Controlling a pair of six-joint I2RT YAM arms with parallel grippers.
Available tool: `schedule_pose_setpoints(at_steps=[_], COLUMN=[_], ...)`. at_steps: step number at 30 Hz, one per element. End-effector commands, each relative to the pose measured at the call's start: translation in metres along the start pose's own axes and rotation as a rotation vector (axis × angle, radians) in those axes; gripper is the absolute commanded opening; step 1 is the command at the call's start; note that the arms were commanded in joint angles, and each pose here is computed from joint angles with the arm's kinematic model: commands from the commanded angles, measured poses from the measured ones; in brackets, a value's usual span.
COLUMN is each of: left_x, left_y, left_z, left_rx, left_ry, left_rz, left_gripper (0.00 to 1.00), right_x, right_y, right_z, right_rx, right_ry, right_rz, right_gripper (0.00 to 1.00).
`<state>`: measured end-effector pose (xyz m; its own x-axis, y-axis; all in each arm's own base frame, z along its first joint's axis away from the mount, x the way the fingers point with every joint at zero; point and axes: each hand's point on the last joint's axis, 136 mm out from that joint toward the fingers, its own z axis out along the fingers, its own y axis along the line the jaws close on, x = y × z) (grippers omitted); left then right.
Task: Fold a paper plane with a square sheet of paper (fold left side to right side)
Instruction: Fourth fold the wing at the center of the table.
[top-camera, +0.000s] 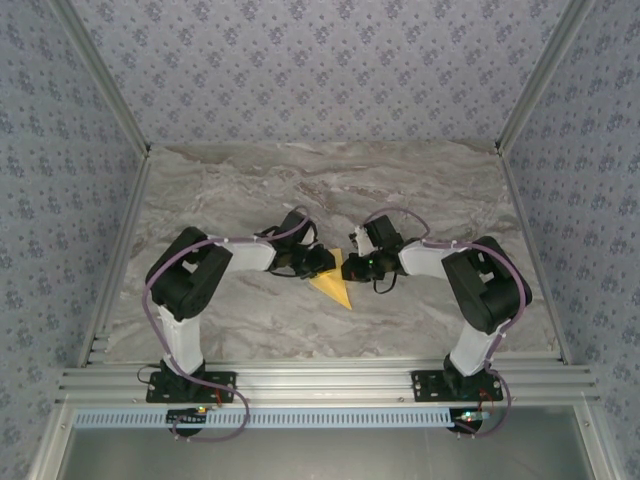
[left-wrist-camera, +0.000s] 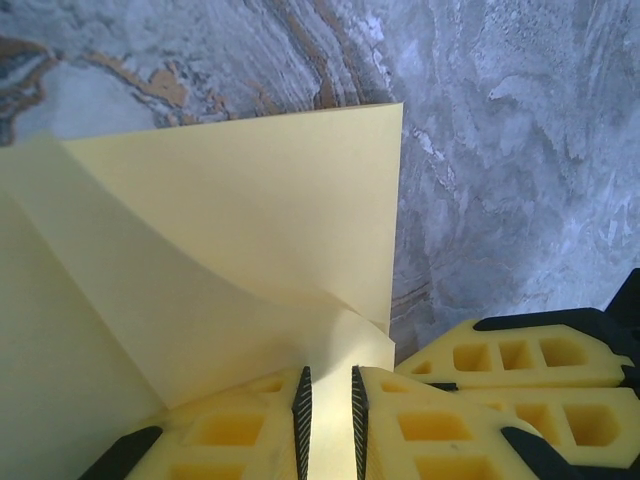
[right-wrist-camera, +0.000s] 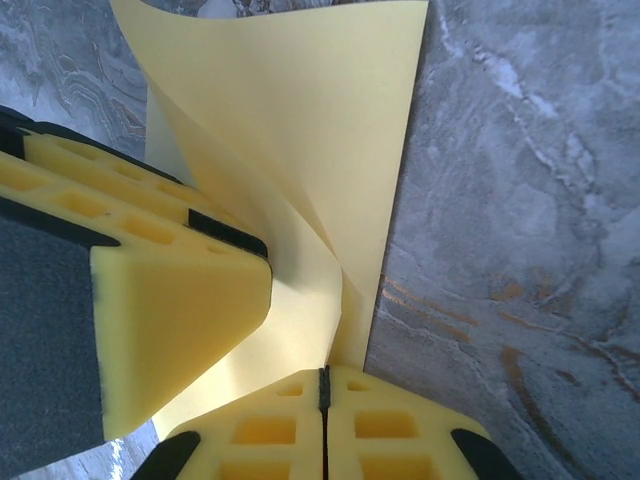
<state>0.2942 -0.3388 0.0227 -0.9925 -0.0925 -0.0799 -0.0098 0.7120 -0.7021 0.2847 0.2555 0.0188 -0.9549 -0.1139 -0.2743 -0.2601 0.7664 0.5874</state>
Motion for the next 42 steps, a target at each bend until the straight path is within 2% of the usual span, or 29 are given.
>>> schedule_pose_setpoints(at_steps=[1,6,9,10,15,19,25,42], left_x=[0.024,0.027,0.027,0.027,0.026,0.026,0.026,0.027], left_y=[0.039,0.047,0.047,0.046,0.045,0.044,0.044,0.045], left_z=[0.007,0.007,0.007,0.007,0.006,0.006,0.006,0.005], left_rx=[-0.112,-0.128,-0.128,-0.126,-0.124,-0.123,-0.122,-0.125], left_ry=[0.05,0.052,0.052,0.051,0.049,0.049,0.047,0.048], left_rz=[-0.048,-0.055,-0.055,-0.053,-0.048,-0.047,-0.047,-0.047], left_gripper=[0.2,0.2,0.2,0.2,0.2,0.2,0.19,0.19], right_x=[0.01,-0.014,-0.014,-0.011,0.018,0.035,0.056,0.079], right_y=[-0.004,0.013,0.022,0.025,0.051,0.064,0.052,0.024], right_z=[-0.002,-0.033,-0.047,-0.049,-0.045,-0.039,-0.025,-0.011], right_rx=[0.023,-0.015,-0.04,-0.056,-0.202,-0.266,-0.216,-0.1], right_ry=[0.035,-0.062,-0.076,-0.071,0.005,0.055,0.126,0.19], right_rz=[0.014,-0.013,-0.026,-0.03,-0.023,-0.018,-0.013,0.0], right_gripper=[0.08,0.17,0.28,0.28,0.25,0.22,0.22,0.22])
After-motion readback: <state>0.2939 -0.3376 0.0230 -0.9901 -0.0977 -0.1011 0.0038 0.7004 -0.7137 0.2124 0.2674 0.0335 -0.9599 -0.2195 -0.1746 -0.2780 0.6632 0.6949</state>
